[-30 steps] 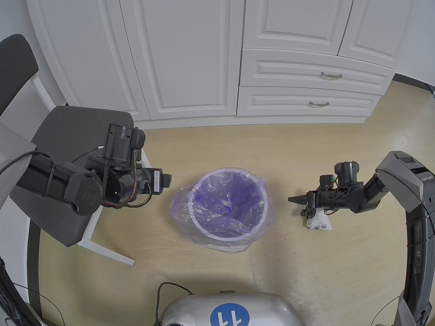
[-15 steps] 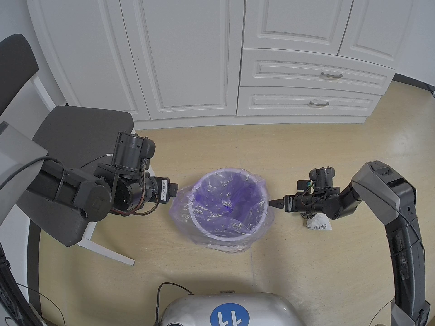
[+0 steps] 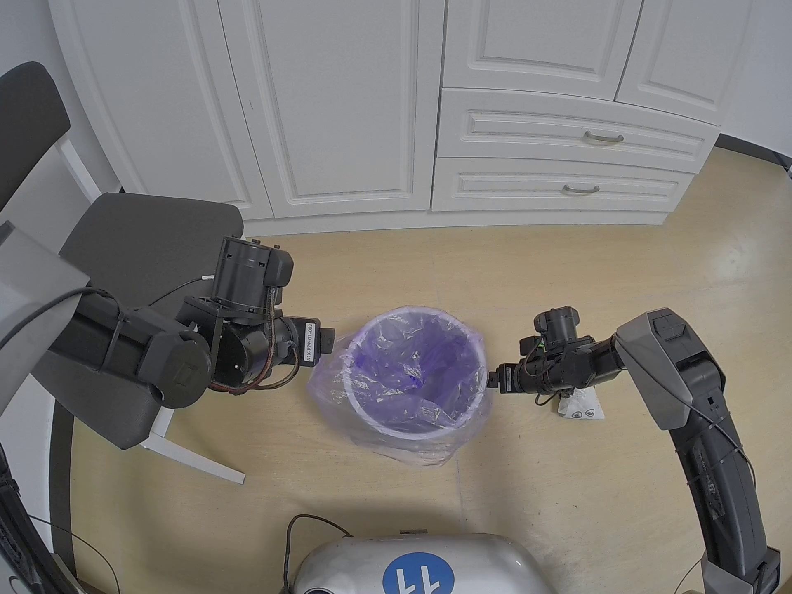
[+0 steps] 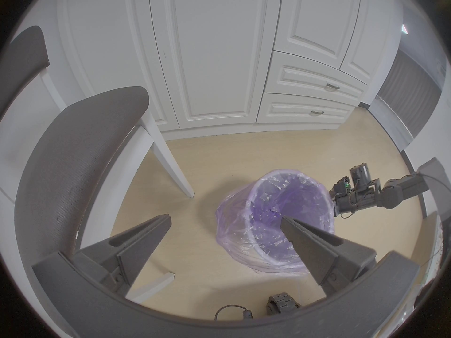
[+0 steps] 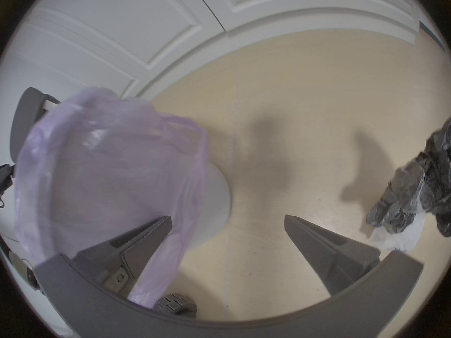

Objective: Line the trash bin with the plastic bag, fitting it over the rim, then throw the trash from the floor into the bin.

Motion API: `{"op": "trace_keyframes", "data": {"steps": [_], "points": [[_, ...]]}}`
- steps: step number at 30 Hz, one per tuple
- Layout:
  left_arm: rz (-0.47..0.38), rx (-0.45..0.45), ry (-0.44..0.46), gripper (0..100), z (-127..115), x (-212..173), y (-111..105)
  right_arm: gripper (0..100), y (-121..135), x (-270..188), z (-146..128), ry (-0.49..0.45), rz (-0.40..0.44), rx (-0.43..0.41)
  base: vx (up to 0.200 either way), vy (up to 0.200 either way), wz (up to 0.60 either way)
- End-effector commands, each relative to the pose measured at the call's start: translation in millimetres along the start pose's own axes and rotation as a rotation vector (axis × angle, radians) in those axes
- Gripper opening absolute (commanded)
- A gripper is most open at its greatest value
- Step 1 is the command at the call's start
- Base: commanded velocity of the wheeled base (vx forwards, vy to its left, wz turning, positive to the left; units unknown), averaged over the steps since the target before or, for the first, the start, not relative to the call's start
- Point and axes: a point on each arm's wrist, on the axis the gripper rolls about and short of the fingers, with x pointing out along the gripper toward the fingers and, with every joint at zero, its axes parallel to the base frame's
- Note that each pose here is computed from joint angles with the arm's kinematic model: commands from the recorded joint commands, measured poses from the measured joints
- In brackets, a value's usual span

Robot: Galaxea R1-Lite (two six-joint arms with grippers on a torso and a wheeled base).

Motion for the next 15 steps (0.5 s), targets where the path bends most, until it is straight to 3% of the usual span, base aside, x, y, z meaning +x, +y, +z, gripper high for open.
{"op": "trace_keyframes", "data": {"steps": [1, 15], "points": [[-0.005, -0.003, -0.022, 100, 3.6, -4.7, -1.6, 100, -10.8, 30.2, -27.7, 0.087, -0.028, 0.013, 0.0, 0.0, 0.0], [-0.002, -0.004, -0.025, 100, 3.9, -6.9, -0.9, 100, -11.8, 31.3, -30.8, 0.102, -0.033, 0.021, 0.0, 0.0, 0.0]]}}
